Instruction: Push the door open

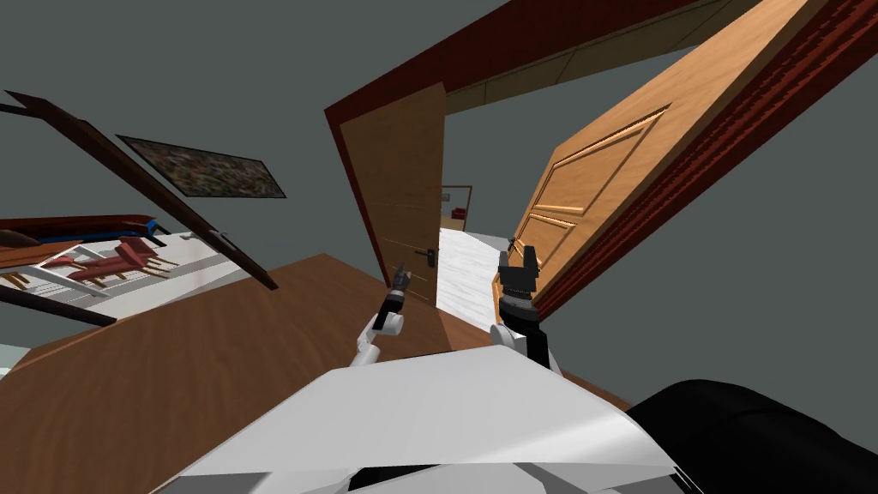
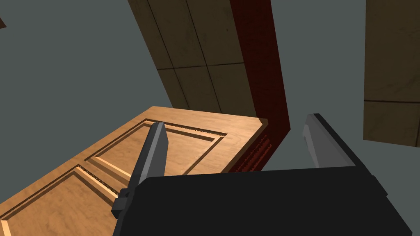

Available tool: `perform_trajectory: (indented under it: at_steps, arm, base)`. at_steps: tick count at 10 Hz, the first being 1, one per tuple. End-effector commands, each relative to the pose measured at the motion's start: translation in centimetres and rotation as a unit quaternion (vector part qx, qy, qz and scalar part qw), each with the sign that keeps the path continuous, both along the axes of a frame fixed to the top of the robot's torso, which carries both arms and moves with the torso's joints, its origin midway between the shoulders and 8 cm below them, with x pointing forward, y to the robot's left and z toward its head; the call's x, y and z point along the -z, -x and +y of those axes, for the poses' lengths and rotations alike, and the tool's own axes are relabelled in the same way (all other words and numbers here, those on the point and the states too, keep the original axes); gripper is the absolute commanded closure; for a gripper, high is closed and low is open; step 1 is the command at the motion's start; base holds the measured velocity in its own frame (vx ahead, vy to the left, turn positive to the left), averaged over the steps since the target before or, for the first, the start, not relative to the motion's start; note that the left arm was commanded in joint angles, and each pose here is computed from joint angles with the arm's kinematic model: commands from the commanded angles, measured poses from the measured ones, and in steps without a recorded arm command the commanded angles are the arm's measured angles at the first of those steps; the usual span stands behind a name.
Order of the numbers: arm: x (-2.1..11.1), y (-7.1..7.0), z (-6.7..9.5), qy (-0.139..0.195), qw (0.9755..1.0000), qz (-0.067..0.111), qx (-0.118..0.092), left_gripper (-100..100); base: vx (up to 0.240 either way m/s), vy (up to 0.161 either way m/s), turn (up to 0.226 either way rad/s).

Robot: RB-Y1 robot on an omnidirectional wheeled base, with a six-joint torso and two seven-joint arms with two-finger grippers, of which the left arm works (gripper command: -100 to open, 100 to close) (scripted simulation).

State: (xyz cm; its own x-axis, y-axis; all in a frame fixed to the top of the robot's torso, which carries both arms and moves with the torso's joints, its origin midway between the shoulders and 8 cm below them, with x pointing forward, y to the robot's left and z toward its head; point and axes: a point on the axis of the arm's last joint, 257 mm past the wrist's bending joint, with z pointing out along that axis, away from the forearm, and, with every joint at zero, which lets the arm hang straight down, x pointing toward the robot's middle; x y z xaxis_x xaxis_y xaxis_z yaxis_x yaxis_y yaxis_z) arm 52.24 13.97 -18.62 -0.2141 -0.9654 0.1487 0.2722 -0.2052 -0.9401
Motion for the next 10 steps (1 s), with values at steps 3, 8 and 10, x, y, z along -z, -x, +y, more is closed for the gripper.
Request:
perform_trajectory:
  at_steps: [3,8,10]
  arm:
    - [2.1,-1.2,-2.5,-0.015,0.9993,0.024,0.023,-100]
    - [3.9,-2.1,-4.3,-0.028,0.9978,0.045,0.039,-100]
    - [4.6,-2.9,-6.0,-0.040,0.9962,0.054,0.055,-100]
  base:
    - [0.052,0.070,-0.033]
    - [0.050,0.049,-0.026]
    - [0.055,0.070,-0.041]
